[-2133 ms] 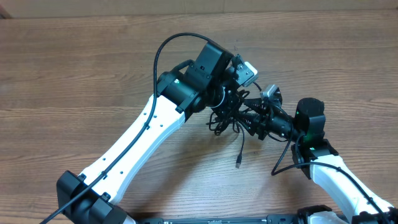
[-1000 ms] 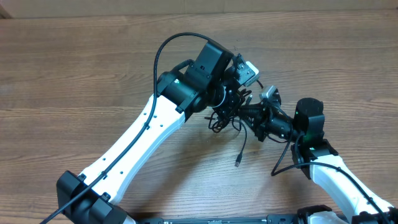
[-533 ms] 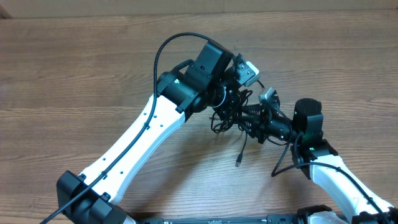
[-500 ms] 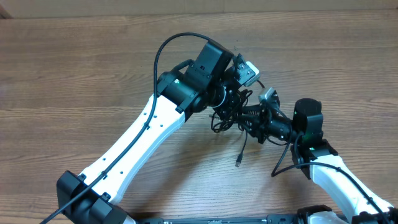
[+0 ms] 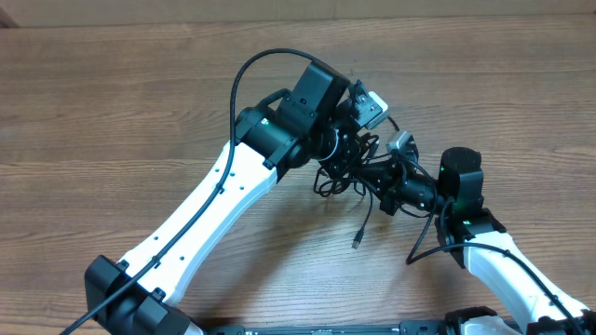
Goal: Untangle cables
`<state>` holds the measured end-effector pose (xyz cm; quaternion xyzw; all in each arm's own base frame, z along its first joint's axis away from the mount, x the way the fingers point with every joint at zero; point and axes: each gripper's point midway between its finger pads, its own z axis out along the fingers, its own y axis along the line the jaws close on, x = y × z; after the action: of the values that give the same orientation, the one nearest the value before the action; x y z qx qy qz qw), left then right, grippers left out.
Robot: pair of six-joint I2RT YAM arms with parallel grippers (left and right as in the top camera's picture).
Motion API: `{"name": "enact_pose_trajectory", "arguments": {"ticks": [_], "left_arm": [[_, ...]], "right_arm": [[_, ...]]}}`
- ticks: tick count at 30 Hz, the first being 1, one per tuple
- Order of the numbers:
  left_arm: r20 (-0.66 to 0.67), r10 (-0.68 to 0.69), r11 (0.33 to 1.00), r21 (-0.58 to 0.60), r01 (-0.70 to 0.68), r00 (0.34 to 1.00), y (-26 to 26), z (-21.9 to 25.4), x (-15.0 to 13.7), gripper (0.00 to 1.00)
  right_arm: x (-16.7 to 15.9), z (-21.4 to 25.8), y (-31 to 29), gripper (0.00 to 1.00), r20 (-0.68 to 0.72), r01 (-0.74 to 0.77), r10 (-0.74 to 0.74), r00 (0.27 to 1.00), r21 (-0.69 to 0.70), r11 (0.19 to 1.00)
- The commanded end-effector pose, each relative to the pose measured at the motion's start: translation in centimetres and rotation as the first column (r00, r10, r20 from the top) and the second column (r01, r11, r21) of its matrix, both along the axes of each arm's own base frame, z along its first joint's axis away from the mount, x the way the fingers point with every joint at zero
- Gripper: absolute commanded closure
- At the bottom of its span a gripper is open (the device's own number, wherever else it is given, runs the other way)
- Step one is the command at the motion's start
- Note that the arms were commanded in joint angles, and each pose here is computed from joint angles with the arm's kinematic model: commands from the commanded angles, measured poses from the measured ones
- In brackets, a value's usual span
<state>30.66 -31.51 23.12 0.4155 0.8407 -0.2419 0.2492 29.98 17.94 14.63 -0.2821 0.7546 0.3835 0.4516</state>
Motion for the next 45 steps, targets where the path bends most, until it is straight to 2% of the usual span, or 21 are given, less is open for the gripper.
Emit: {"name": "enact_pose_trajectory", "arguments": {"ticks": [1, 4, 8, 16, 27, 29, 33, 35, 40, 45], "left_arm": [[0.052, -0.002, 1.000, 0.012, 0.001, 0.999, -0.2, 0.8, 0.4, 0.96], [0.069, 0.056, 0.997, 0.044, -0.059, 0.996, 0.6, 0.6, 1.2, 0.96], [0.090, 0.211, 0.971, 0.094, -0.220, 0.973, 2.4, 0.2, 2.9, 0.95], [0.094, 0.521, 0.836, 0.145, -0.529, 0.849, 7.1, -0.4, 5.5, 0.96], [0.033, 0.642, 0.746, 0.202, -0.634, 0.766, 11.3, -1.5, 6.1, 0.95], [0.006, 0.690, 0.708, 0.202, -0.677, 0.723, 12.1, -1.7, 6.3, 0.95], [-0.066, 0.800, 0.596, 0.202, -0.777, 0.596, 14.0, -2.0, 6.5, 0.96], [-0.081, 0.825, 0.563, 0.205, -0.801, 0.559, 14.6, -2.1, 6.6, 0.96], [-0.109, 0.871, 0.492, 0.214, -0.844, 0.480, 16.2, -2.3, 6.9, 0.95], [-0.143, 0.910, 0.411, 0.208, -0.888, 0.388, 17.2, -2.4, 7.2, 0.96]], "right_arm": [[-0.1, 0.4, 0.2, 0.96, 0.002, -0.022, 0.022, 1.000, 0.014, 1.000], [-0.7, 0.6, 0.6, 0.96, 0.000, -0.057, 0.057, 0.998, 0.032, 0.998], [-1.1, 0.9, 0.8, 0.96, -0.002, -0.082, 0.083, 0.997, 0.047, 0.996], [-1.3, 2.5, 1.3, 0.96, 0.050, -0.128, 0.124, 0.991, 0.088, 0.988], [-0.7, 7.5, 1.7, 0.96, 0.182, -0.151, 0.115, 0.976, 0.199, 0.968], [-0.6, 8.2, 1.7, 0.96, 0.198, -0.153, 0.110, 0.974, 0.216, 0.964], [-0.6, 9.3, 1.6, 0.96, 0.242, -0.159, 0.102, 0.965, 0.230, 0.960], [-0.3, 9.5, 1.3, 0.96, 0.247, -0.146, 0.086, 0.965, 0.233, 0.962], [1.0, 9.5, -0.5, 0.96, 0.175, -0.057, 0.008, 0.985, 0.276, 0.960], [2.9, 9.4, -3.5, 0.96, 0.051, 0.096, -0.121, 0.991, 0.339, 0.936]]}}
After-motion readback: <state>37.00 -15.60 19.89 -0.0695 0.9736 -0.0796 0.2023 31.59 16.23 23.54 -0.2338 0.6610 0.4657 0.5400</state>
